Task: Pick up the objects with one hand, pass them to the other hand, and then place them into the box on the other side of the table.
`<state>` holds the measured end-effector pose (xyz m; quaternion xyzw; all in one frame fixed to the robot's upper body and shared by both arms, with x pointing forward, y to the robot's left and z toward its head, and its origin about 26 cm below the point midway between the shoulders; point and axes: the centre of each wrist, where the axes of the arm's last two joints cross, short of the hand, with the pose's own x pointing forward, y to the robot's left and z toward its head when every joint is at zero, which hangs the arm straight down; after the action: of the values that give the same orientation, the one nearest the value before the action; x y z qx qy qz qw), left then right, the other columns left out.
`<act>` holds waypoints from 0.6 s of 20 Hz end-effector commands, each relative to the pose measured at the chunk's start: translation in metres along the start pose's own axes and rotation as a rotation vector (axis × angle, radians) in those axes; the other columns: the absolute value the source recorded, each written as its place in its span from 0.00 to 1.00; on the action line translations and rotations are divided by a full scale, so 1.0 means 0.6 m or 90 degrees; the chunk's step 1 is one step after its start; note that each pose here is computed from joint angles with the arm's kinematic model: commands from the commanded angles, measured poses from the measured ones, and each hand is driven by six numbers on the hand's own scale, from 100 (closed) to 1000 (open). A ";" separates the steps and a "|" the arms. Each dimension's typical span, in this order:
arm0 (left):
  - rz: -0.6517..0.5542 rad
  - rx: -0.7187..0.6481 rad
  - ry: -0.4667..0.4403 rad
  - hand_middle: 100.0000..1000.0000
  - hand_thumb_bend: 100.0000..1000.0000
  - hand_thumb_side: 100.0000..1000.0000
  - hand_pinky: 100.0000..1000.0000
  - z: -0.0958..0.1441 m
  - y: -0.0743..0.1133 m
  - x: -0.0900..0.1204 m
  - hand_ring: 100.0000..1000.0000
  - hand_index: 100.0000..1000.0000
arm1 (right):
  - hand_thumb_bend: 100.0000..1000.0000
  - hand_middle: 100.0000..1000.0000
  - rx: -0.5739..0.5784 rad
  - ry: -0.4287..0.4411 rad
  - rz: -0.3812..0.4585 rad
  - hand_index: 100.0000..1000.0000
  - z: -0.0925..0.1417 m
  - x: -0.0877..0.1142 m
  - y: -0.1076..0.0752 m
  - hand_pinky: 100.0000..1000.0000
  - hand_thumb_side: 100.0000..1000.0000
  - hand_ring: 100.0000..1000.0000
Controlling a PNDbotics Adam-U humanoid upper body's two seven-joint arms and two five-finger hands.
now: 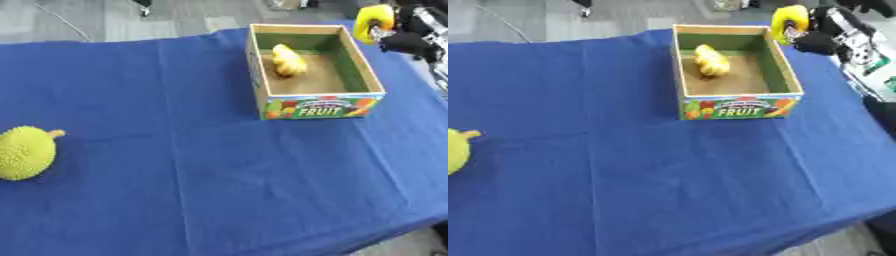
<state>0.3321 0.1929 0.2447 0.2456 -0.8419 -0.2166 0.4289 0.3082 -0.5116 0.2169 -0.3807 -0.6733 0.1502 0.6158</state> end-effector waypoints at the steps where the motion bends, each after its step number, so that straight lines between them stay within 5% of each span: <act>1: -0.008 0.014 -0.020 0.57 0.72 0.89 0.72 -0.004 0.014 0.011 0.64 0.74 | 0.00 0.53 0.003 -0.006 0.047 0.68 -0.004 0.004 -0.018 0.57 0.06 0.67; 6: -0.006 0.013 -0.020 0.57 0.73 0.88 0.72 -0.004 0.012 0.011 0.64 0.74 | 0.00 0.84 0.027 -0.019 0.062 0.96 -0.006 0.004 -0.017 0.67 0.00 0.90; 12: -0.006 0.012 -0.019 0.57 0.73 0.87 0.72 -0.004 0.011 0.011 0.64 0.74 | 0.00 0.90 0.031 -0.041 0.085 1.00 -0.007 0.011 -0.023 0.72 0.05 0.95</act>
<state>0.3321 0.1920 0.2445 0.2464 -0.8422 -0.2172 0.4276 0.3101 -0.5128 0.2105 -0.3855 -0.6583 0.2111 0.6111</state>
